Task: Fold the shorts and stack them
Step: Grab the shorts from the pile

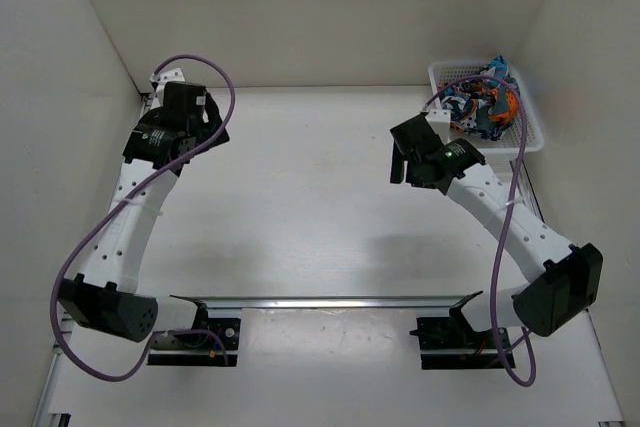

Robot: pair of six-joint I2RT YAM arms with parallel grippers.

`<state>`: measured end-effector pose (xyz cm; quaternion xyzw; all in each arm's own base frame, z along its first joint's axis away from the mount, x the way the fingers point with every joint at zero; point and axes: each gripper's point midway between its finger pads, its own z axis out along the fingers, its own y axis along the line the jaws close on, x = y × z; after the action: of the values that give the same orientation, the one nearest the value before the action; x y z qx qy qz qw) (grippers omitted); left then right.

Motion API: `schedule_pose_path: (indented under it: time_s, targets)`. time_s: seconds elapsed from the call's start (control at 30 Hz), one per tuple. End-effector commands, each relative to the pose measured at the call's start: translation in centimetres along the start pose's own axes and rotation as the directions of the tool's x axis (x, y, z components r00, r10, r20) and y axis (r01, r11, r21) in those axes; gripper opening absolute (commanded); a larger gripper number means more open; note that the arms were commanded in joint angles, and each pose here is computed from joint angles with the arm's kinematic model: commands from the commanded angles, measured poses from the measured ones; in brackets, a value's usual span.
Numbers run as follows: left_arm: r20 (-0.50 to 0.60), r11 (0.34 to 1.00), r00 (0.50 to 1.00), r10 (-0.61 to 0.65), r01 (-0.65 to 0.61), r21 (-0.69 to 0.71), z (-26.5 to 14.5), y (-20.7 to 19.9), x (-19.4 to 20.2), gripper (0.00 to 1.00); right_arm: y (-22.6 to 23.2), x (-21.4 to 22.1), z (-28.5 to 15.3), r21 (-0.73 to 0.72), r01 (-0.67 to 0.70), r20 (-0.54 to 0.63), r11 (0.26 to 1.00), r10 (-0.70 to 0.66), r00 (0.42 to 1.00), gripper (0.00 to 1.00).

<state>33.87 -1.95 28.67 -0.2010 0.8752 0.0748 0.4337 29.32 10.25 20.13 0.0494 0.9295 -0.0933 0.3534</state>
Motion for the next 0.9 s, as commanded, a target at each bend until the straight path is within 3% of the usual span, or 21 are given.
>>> schedule_pose_path:
  time_s: [0.0, 0.23, 0.33, 0.4, 0.53, 0.63, 0.67, 0.7, 0.87]
  targets:
    - [-0.005, 0.962, 0.996, 0.092, -0.088, 0.258, -1.6, -3.8, 0.2, 1.00, -1.5, -1.2, -1.3, 0.029, -0.092, 0.073, 0.995, 0.090, 0.993, 1.00]
    - [0.039, 0.885, 0.991, 0.127, -0.131, 0.446, -5.1, -5.8, 0.1, 1.00, -3.1, -1.8, -0.5, 0.077, -0.123, 0.089, 0.989, 0.116, 0.989, 1.00]
    - [0.048, 0.871, 0.992, 0.120, -0.129, 0.474, -6.0, -5.9, -0.1, 1.00, -5.6, -4.4, 0.9, 0.087, -0.225, 0.121, 0.971, 0.213, 0.969, 1.00]
    - [0.053, 0.876, 0.992, 0.118, -0.129, 0.465, -6.0, -5.6, 0.0, 1.00, -5.4, -5.9, 2.2, -0.019, -0.262, 0.086, 0.965, 0.263, 0.961, 1.00]
    - [0.064, 0.885, 0.992, 0.105, -0.122, 0.449, -6.2, -5.3, -0.2, 1.00, -9.2, -10.5, 6.1, -0.057, -0.436, 0.080, 0.898, 0.439, 0.895, 1.00]
    - [0.072, 0.900, 0.993, 0.096, -0.117, 0.419, -5.9, -5.1, -0.3, 1.00, -10.3, -12.5, 10.3, -0.046, -0.477, 0.036, 0.878, 0.479, 0.877, 1.00]
    - [0.075, 0.904, 0.993, 0.094, -0.117, 0.411, -5.8, -4.9, -0.4, 1.00, -11.1, -15.0, 10.3, -0.057, -0.493, 0.080, 0.868, 0.496, 0.864, 1.00]
    - [0.078, 0.907, 0.993, 0.093, -0.117, 0.404, -5.7, -4.8, -0.5, 1.00, -11.8, -14.9, 13.1, -0.021, -0.516, 0.049, 0.856, 0.516, 0.855, 1.00]
    - [0.083, 0.920, 0.993, 0.079, -0.105, 0.378, -5.5, -4.4, -0.7, 1.00, -13.2, -19.0, 19.1, -0.017, -0.567, 0.070, 0.824, 0.567, 0.821, 1.00]
